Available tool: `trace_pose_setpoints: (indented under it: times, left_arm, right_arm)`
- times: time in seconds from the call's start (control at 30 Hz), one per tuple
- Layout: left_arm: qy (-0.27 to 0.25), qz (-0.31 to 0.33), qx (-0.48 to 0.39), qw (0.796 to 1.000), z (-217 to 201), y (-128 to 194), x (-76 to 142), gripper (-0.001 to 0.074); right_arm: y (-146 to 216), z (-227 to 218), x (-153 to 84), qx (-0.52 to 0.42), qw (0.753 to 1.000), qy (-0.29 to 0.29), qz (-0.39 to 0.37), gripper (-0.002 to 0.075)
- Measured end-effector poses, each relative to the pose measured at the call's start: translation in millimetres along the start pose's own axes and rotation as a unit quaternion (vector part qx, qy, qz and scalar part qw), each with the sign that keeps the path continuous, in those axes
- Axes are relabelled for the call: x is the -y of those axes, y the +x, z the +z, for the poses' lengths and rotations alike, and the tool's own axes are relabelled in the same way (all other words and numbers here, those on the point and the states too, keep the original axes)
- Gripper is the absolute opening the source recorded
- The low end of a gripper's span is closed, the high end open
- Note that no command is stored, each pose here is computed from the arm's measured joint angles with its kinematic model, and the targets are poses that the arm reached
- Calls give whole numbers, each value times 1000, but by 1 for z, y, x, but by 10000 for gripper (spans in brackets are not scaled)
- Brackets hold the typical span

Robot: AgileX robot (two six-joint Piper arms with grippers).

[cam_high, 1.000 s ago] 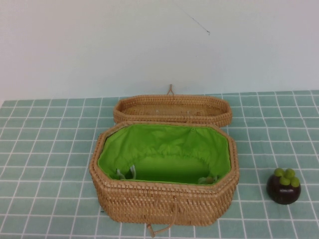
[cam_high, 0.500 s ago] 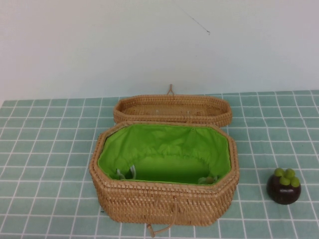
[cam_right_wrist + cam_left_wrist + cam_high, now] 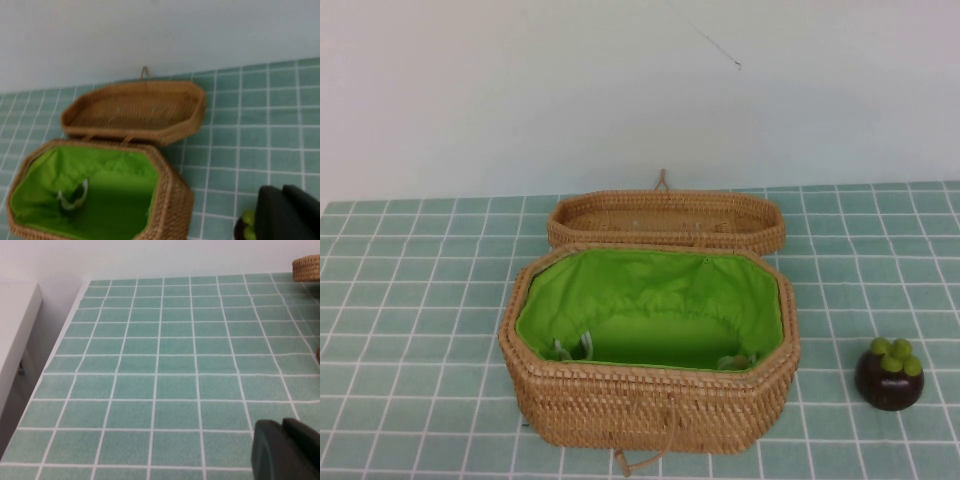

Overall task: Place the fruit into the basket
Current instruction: Pick up the mangosteen on the table

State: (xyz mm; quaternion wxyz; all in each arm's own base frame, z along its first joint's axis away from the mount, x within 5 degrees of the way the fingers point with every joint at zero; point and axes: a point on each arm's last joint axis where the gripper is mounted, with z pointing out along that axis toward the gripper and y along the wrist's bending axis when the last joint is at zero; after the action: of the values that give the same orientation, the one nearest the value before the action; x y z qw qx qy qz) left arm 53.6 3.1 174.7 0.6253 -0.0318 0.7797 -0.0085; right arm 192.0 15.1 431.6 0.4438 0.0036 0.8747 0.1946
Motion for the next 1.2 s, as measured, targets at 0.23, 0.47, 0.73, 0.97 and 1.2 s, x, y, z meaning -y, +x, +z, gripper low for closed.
trace_pose_setpoints:
  times: [0.23, 0.47, 0.73, 0.97, 1.2]
  left_arm:
    - [0, 0, 0, 1000, 0, 0, 0, 0]
    - [0, 0, 0, 1000, 0, 0, 0, 0]
    - [0, 0, 0, 1000, 0, 0, 0, 0]
    - [0, 0, 0, 1000, 0, 0, 0, 0]
    - [0, 0, 0, 1000, 0, 0, 0, 0]
  right_arm:
    - [6, 53, 16, -124, 991, -51, 19, -3]
    - [20, 74, 20, -198, 978, 53, -32, 1]
    - [36, 94, -6, -248, 964, 86, -50, 1]
    - [52, 127, -10, -324, 941, 80, -51, 5]
    - [57, 154, -4, -337, 936, 84, -48, 272]
